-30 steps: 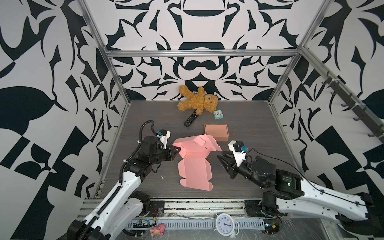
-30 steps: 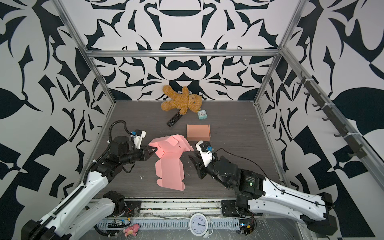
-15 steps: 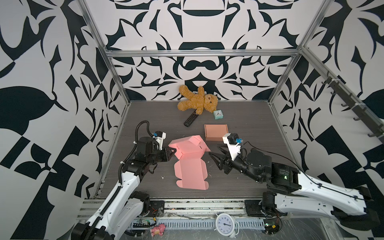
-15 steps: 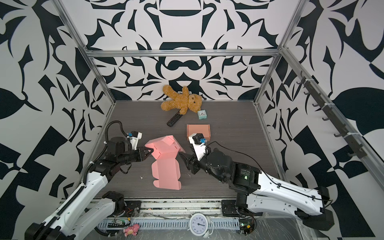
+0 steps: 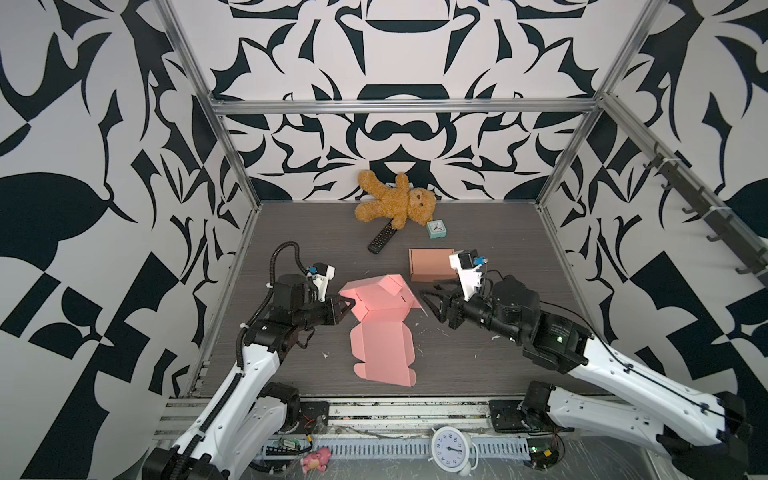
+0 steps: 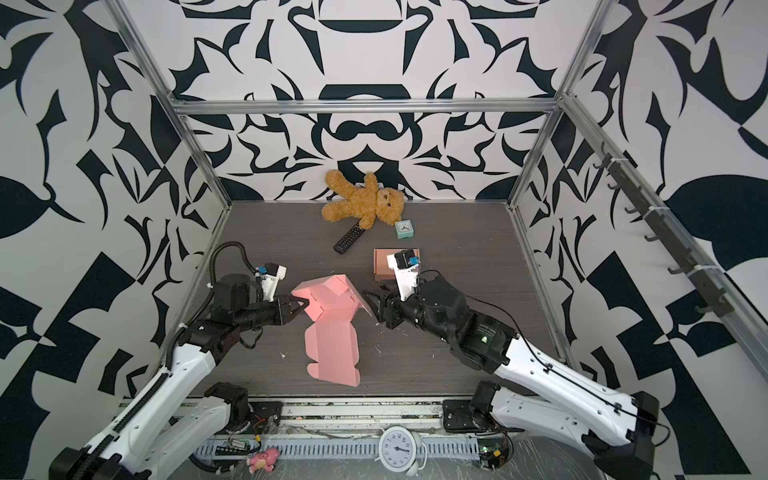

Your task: Fold the paper box

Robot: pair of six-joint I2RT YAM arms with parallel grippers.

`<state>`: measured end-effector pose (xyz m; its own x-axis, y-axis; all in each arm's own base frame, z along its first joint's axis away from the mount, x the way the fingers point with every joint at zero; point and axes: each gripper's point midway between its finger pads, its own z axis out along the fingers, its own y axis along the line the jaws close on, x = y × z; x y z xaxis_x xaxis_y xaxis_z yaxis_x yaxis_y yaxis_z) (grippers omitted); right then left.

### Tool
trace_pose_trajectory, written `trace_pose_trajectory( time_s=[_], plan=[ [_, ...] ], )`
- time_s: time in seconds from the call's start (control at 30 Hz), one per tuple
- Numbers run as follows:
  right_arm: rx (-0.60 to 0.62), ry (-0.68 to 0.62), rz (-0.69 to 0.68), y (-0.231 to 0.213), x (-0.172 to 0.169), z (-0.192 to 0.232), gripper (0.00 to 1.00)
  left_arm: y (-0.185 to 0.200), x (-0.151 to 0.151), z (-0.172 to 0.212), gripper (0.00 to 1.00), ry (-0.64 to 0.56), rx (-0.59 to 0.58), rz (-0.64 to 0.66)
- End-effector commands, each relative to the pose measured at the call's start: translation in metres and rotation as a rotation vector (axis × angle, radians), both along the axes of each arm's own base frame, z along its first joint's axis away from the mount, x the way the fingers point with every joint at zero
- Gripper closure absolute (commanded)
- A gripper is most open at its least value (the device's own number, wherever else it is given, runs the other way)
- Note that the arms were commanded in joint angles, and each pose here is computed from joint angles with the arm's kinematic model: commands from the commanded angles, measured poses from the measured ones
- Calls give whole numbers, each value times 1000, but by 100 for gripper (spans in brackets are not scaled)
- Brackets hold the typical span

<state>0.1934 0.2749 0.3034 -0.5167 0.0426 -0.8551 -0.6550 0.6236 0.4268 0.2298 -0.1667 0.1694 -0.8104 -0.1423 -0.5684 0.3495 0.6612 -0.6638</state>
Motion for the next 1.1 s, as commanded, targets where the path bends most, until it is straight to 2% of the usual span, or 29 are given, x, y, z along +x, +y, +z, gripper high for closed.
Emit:
trace_pose_trajectory(
  time_s=[0.0, 0.2, 0.4, 0.47, 0.57, 0.83, 1.07],
  plan=[
    [-6, -30, 72, 3, -7, 13, 44, -4, -6, -3, 98, 20, -19, -37],
    [-59, -35, 115, -2, -9, 12, 52, -6, -6, -1, 97, 9, -25, -51],
    [-89, -4, 227, 19, -15, 2, 54, -8, -7, -1, 97, 24, -36, -66],
    [-104, 9, 265, 27, -15, -1, 65, -8, -7, -1, 97, 25, -36, -66],
    [-115, 23, 313, 39, -16, -1, 71, -9, -8, -2, 96, 29, -38, -70],
    [-129, 44, 311, 46, -9, -7, 82, -9, -7, -6, 96, 36, -32, -68],
    [-165, 91, 273, 53, 3, -17, 80, -6, -4, -12, 97, 50, -14, -49]
  ],
)
